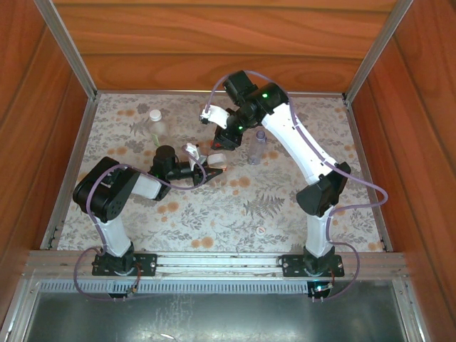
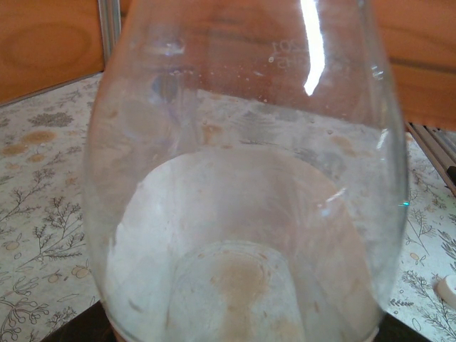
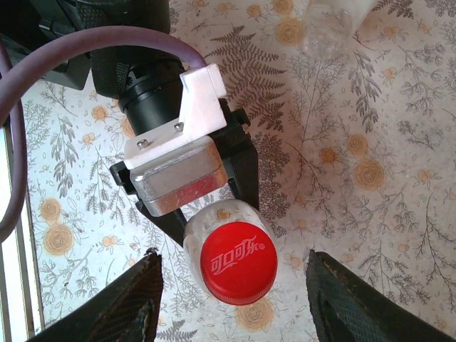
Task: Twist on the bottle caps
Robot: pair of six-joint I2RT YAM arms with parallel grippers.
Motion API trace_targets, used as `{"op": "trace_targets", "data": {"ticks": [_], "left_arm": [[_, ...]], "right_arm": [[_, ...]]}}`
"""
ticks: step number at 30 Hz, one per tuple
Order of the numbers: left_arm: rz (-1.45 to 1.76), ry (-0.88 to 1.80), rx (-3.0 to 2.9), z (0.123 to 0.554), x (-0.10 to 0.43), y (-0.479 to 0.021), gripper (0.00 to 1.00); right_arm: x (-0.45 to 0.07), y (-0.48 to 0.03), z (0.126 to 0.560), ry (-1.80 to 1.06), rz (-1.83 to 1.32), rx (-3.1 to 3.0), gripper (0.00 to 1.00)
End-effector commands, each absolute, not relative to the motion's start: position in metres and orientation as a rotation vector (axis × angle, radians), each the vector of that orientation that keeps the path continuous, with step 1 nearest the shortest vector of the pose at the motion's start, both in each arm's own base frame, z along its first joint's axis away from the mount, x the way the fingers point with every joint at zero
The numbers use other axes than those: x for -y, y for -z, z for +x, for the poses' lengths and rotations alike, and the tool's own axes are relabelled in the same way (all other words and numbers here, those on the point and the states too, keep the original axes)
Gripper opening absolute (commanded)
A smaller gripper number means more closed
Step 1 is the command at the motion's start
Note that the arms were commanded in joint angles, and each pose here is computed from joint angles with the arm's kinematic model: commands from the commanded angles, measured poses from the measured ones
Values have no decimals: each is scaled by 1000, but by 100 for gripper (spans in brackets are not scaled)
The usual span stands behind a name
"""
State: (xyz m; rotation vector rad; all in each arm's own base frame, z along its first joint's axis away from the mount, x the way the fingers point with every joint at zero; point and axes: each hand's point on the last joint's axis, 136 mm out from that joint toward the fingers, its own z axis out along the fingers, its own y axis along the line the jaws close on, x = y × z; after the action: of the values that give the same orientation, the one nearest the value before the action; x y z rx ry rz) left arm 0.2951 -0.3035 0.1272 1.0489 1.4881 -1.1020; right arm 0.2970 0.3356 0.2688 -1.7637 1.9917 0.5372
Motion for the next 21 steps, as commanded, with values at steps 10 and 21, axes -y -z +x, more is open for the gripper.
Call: {"op": "trace_targets", "data": {"ticks": [10, 21], "left_arm": [[1051, 1177, -1652, 282, 297, -89, 48], [1054, 1181, -1654, 281, 297, -88, 48]], "right_arm": [[-342, -256, 296, -528, -1823, -1990, 55], [-347, -252, 296, -532, -1828, -1993, 43]]}}
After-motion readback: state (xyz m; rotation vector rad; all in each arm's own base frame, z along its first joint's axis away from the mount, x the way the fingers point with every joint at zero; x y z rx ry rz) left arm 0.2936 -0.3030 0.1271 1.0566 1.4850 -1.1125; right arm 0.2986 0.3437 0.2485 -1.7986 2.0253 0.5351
